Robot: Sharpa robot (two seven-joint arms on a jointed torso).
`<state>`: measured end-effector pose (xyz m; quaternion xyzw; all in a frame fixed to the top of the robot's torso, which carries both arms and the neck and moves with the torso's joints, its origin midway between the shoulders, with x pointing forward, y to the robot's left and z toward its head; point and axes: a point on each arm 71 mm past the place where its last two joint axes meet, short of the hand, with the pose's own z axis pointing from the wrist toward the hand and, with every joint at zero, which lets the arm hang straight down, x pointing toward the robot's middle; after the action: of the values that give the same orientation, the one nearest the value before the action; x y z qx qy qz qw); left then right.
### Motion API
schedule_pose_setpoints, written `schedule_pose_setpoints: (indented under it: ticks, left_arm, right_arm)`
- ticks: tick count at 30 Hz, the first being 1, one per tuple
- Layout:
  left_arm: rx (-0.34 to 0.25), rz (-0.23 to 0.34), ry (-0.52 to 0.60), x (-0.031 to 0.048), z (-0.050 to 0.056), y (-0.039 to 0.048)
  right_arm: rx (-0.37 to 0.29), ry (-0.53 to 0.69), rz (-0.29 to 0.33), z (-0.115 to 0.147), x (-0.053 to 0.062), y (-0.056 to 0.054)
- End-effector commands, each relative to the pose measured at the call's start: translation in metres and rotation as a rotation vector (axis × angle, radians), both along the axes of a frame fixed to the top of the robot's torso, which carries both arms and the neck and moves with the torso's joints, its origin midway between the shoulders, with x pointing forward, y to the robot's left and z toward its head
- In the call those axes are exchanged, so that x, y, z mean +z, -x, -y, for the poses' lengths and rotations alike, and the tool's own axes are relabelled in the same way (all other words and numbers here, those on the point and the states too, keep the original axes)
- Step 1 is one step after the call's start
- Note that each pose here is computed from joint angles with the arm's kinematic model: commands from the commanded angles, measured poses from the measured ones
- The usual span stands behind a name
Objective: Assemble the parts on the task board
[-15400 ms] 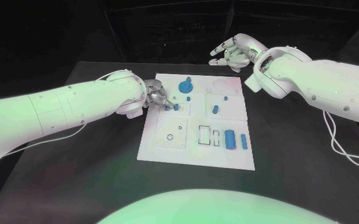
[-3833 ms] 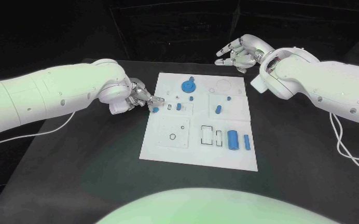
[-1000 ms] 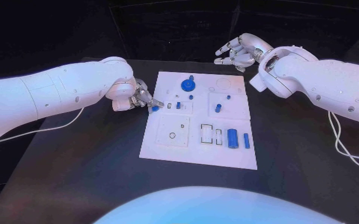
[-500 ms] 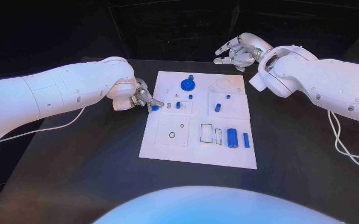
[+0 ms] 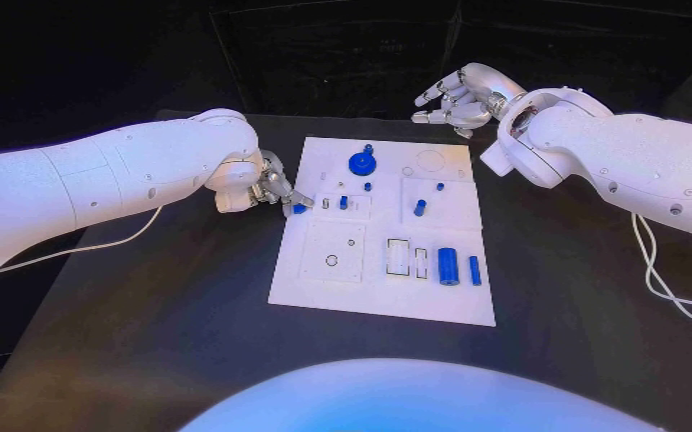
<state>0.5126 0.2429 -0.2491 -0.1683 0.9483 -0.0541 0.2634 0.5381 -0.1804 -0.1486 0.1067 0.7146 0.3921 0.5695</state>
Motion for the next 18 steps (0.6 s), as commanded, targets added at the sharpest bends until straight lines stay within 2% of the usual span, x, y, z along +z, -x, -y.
schedule_pose_setpoints:
  ticks: [1,18]
  left_arm:
    - [-0.015,0.003,-0.035,-0.0010,-0.0021,0.0008]
    - [-0.008,0.028,-0.035,-0.0007,-0.0035,0.0025]
  right_arm:
    - [0.006,-0.002,0.001,-0.0011,0.0013,0.0001]
    - [0.007,-0.002,0.000,-0.0015,0.0010,-0.0003]
